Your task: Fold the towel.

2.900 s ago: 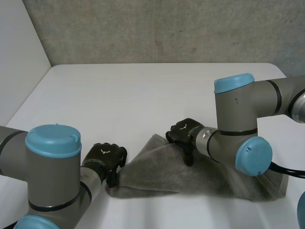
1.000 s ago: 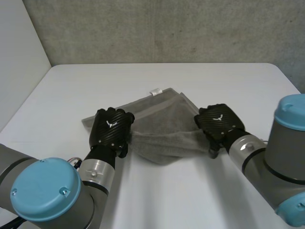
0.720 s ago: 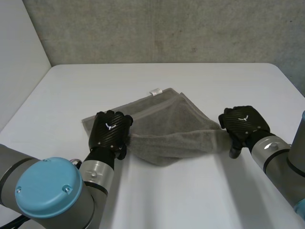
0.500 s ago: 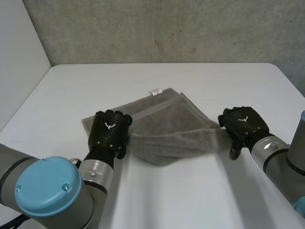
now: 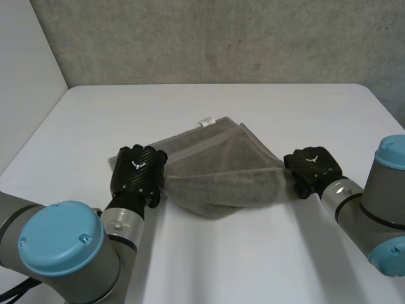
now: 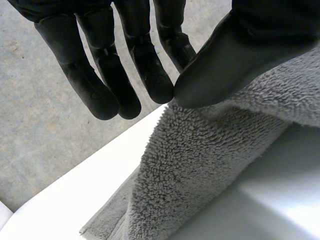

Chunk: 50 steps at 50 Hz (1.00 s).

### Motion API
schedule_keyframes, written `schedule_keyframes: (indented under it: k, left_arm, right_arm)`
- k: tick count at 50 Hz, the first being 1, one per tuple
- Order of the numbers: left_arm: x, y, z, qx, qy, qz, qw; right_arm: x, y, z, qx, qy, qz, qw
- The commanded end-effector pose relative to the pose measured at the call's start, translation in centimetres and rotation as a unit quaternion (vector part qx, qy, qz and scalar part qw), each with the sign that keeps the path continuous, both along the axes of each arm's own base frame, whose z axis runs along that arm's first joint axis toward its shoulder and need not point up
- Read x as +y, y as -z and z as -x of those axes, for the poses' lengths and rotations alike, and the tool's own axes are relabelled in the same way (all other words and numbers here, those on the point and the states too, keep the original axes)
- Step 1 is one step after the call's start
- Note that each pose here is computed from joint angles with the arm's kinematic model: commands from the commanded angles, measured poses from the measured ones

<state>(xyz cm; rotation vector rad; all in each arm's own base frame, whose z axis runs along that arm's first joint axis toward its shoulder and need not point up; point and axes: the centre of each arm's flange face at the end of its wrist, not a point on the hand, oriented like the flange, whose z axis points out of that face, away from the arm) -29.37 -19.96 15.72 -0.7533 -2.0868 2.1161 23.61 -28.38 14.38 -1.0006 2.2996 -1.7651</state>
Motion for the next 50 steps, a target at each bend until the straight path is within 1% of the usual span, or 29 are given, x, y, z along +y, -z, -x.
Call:
schedule_keyframes:
  k: [1,2,3,5,13,15,17,18,20,22,26,28,31,34,36,39,41,42,44,45,47,50]
  left_arm:
    - [-1.0,0.4,-0.2,0.008,-0.011,0.011,1.0]
    - [-1.0,0.4,-0.2,0.008,-0.011,0.011,1.0]
    - [-1.2,0.6,-0.2,0.009,-0.013,0.013,1.0]
    - [-1.4,0.8,-0.1,0.009,-0.014,0.014,1.0]
    - [-3.0,1.7,-0.9,0.004,-0.033,0.008,0.999]
    - [-3.2,1.9,-0.9,0.002,-0.03,0.006,1.0]
    - [-3.1,2.6,-0.5,-0.004,-0.008,-0.002,1.0]
    - [-3.1,2.6,-0.5,-0.004,-0.008,-0.002,1.0]
    - [-2.9,3.0,-0.1,-0.01,0.018,-0.007,1.0]
    - [-2.8,3.1,0.0,-0.01,0.027,-0.009,1.0]
    - [-3.0,2.6,-0.1,-0.008,0.033,-0.007,0.999]
    - [-4.1,2.3,-1.0,-0.009,0.021,-0.011,1.0]
    - [-4.5,2.1,-1.5,-0.01,0.02,-0.014,1.0]
    - [-5.5,1.7,-1.6,-0.012,0.034,-0.022,0.999]
    - [-7.5,0.8,-1.5,-0.005,0.046,-0.017,0.999]
    - [-8.7,0.6,-1.7,-0.006,0.045,-0.023,0.999]
    - [-11.2,0.7,-2.4,-0.015,0.037,-0.051,0.998]
    - [-11.2,0.7,-2.4,-0.015,0.037,-0.051,0.998]
    - [-12.9,0.6,-2.5,-0.023,0.04,-0.088,0.995]
    - [-12.9,0.6,-2.5,-0.023,0.04,-0.088,0.995]
    - [-13.7,1.0,-2.1,-0.034,0.054,-0.134,0.989]
    - [-13.9,1.2,-2.0,-0.041,0.057,-0.158,0.985]
  right_arm:
    - [-1.5,-1.5,2.3,-0.036,0.049,0.015,0.998]
    - [-1.7,-2.3,3.0,-0.051,0.063,0.022,0.996]
    - [-1.7,-2.4,3.0,-0.052,0.064,0.022,0.996]
    - [-2.5,-3.2,4.6,-0.077,0.091,0.031,0.992]
    - [-3.7,-3.2,7.2,-0.096,0.113,0.022,0.989]
    - [-3.6,-3.1,7.2,-0.097,0.109,0.02,0.989]
    - [-3.6,-3.1,7.1,-0.097,0.108,0.019,0.989]
    - [-3.5,-3.0,7.1,-0.097,0.107,0.017,0.989]
    - [-3.5,-3.0,7.1,-0.097,0.107,0.018,0.989]
    - [-3.5,-3.0,7.1,-0.097,0.107,0.017,0.989]
    - [-4.0,-3.1,7.5,-0.102,0.118,0.02,0.988]
    - [-4.3,-3.2,7.9,-0.104,0.124,0.022,0.987]
    - [-4.9,-3.4,9.0,-0.1,0.14,0.029,0.985]
    - [-5.1,-3.3,9.1,-0.1,0.139,0.028,0.985]
    - [-5.1,-3.2,9.0,-0.099,0.137,0.027,0.985]
    - [-5.0,-2.7,8.9,-0.098,0.136,0.018,0.986]
    - [-5.0,-2.6,8.9,-0.098,0.137,0.016,0.986]
    - [-4.9,-2.5,8.9,-0.097,0.136,0.013,0.986]
    - [-4.7,-2.3,8.9,-0.097,0.137,0.01,0.986]
    - [-4.7,-2.2,8.9,-0.098,0.137,0.007,0.986]
    - [-4.6,-2.2,8.8,-0.098,0.136,0.006,0.986]
    - [-4.6,-2.1,8.8,-0.097,0.137,0.005,0.986]
